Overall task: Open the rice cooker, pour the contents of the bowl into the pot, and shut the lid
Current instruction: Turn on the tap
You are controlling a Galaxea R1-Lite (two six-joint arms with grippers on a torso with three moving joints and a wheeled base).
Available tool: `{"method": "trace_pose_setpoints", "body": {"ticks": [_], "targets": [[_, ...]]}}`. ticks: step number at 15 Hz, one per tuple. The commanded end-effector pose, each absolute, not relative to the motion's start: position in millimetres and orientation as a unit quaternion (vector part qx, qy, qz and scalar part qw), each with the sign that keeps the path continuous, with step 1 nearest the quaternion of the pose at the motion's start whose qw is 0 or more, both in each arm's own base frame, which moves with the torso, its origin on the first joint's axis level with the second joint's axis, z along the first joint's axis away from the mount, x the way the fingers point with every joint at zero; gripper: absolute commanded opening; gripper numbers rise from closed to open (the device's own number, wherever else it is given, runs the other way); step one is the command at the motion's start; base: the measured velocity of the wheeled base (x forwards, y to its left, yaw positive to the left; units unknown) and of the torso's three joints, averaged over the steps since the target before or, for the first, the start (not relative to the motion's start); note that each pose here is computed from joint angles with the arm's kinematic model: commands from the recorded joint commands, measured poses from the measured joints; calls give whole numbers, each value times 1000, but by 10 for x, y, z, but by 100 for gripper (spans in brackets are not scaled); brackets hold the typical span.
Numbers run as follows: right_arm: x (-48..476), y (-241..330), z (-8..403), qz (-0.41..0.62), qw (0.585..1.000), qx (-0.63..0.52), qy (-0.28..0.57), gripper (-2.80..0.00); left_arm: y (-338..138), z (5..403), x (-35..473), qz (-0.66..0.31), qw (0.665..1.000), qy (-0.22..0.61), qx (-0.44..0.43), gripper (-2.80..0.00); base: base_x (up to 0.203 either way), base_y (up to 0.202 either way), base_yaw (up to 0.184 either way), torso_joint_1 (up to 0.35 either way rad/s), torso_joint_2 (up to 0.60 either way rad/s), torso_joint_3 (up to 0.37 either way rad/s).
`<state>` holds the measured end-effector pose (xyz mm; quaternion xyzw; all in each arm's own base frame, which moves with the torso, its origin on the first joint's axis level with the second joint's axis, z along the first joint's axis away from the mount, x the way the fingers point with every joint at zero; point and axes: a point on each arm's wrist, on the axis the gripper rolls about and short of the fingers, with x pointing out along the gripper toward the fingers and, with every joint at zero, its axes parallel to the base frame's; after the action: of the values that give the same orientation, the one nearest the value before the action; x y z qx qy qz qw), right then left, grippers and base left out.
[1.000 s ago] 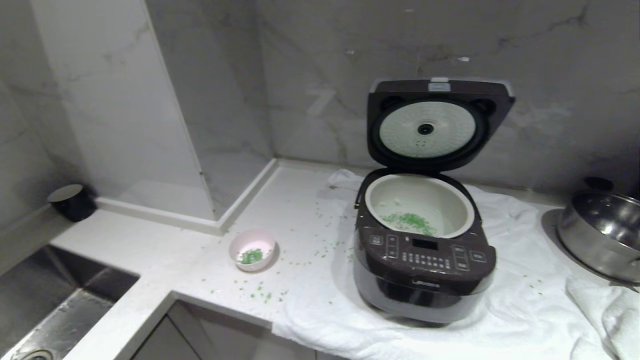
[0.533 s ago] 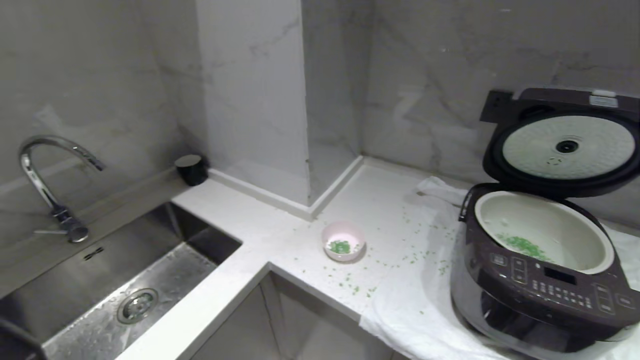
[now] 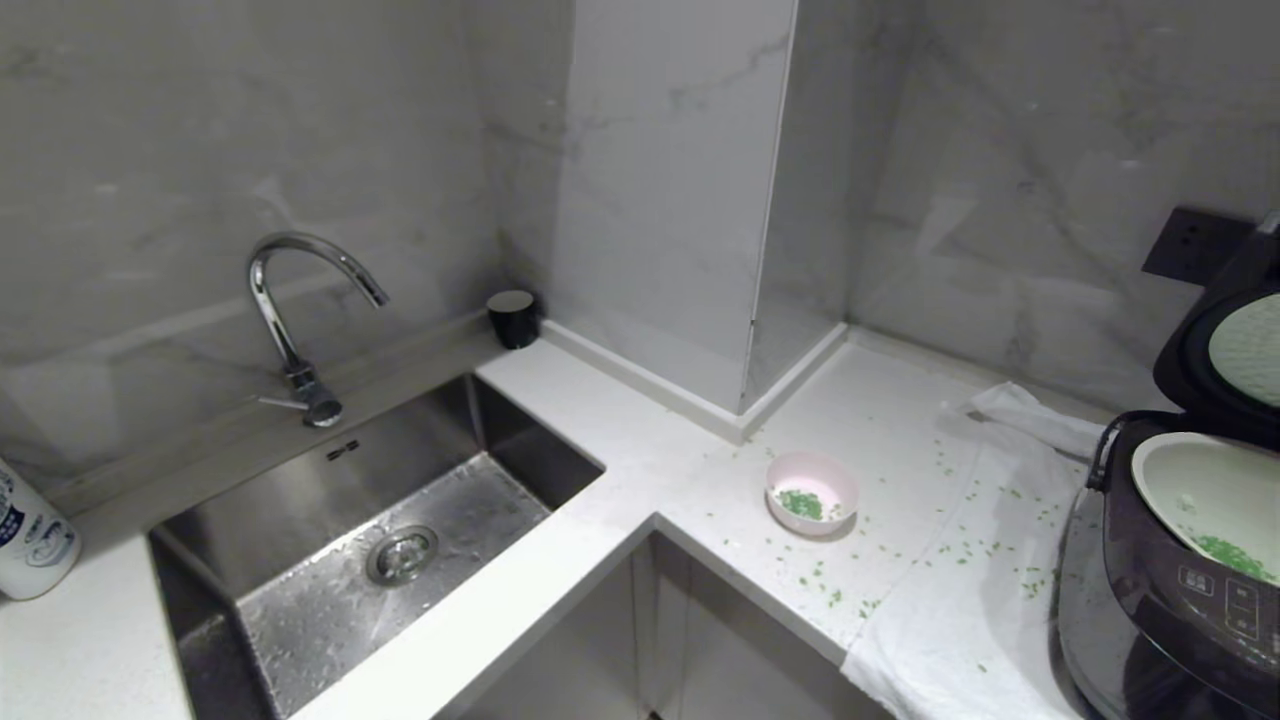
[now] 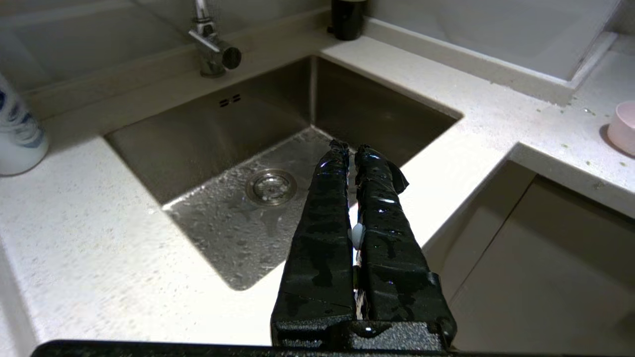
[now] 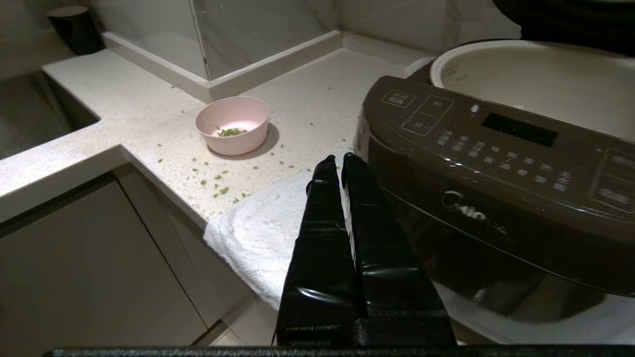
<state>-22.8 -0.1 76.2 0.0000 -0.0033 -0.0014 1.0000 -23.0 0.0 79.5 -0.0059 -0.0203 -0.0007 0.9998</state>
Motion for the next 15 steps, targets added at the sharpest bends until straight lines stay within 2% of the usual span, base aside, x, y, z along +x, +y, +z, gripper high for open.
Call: {"method": "trace_pose_setpoints", "body": {"ticks": [1,8,15], "targets": [[-226,-1,757,-1,1000,0,-2,-280,-1,757,-219,0,1000,-14,-6,-280,0,0,0,0,0,0],[-226,-1,757,-2,1000,0,-2,-280,0,757,-219,-1,1000,-14,-6,-280,14,0,0,-1,0,1],[-226,-1,757,-2,1000,0,-2,-280,0,757,-219,-1,1000,-14,-6,-280,185,0,1,6,2,2]]}}
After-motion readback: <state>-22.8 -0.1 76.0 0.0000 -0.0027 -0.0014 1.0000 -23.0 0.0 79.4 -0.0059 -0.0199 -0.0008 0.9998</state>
